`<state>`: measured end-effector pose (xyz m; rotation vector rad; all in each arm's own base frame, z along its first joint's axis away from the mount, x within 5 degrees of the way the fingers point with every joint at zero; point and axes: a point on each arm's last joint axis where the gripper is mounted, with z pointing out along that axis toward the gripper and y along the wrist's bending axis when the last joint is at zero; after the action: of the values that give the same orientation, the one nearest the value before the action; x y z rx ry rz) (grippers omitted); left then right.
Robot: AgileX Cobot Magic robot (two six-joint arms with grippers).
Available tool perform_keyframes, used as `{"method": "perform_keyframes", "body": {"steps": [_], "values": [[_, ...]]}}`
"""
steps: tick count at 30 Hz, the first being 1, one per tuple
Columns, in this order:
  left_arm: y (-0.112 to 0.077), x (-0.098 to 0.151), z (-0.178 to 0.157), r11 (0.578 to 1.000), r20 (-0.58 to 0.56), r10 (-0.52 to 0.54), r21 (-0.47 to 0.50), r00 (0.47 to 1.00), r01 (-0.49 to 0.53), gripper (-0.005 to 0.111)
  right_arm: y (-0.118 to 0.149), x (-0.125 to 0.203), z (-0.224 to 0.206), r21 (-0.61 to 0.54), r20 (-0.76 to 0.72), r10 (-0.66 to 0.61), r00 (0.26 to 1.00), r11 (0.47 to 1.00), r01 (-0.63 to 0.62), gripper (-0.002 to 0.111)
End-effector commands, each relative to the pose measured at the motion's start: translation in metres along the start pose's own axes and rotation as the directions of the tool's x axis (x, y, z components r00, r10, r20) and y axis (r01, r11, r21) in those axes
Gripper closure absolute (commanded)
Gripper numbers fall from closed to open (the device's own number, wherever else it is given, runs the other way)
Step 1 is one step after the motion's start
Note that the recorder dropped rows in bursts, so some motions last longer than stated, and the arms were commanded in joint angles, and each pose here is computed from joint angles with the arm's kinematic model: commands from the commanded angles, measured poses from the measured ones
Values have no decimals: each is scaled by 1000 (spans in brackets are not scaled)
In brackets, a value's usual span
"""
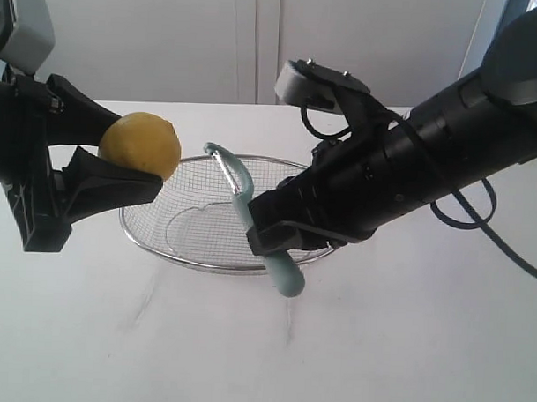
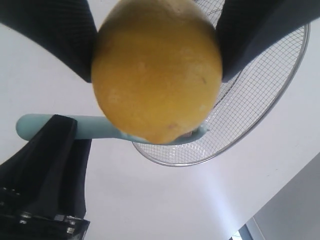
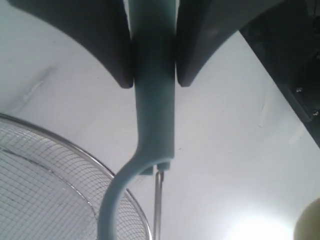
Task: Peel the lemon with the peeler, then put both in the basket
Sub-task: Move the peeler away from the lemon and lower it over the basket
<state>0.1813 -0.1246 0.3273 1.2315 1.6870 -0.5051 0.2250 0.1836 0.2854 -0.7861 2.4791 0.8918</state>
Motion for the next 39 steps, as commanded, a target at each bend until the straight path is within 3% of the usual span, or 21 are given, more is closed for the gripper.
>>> {"method": "perform_keyframes", "body": {"steps": [1, 20, 39], "values": [[-1, -2, -2, 1000, 23, -30, 3, 999, 30, 107, -6, -1, -1, 63, 6, 10, 1000, 998, -10, 108], [-1, -2, -2, 1000, 23, -30, 3, 999, 30, 107, -26, -47, 17, 202, -68, -48, 997, 978, 60, 108], [-1, -2, -2, 1000, 23, -30, 3, 999, 30, 107, -95, -83, 34, 258, -60, 80, 995, 964, -62, 108]]}}
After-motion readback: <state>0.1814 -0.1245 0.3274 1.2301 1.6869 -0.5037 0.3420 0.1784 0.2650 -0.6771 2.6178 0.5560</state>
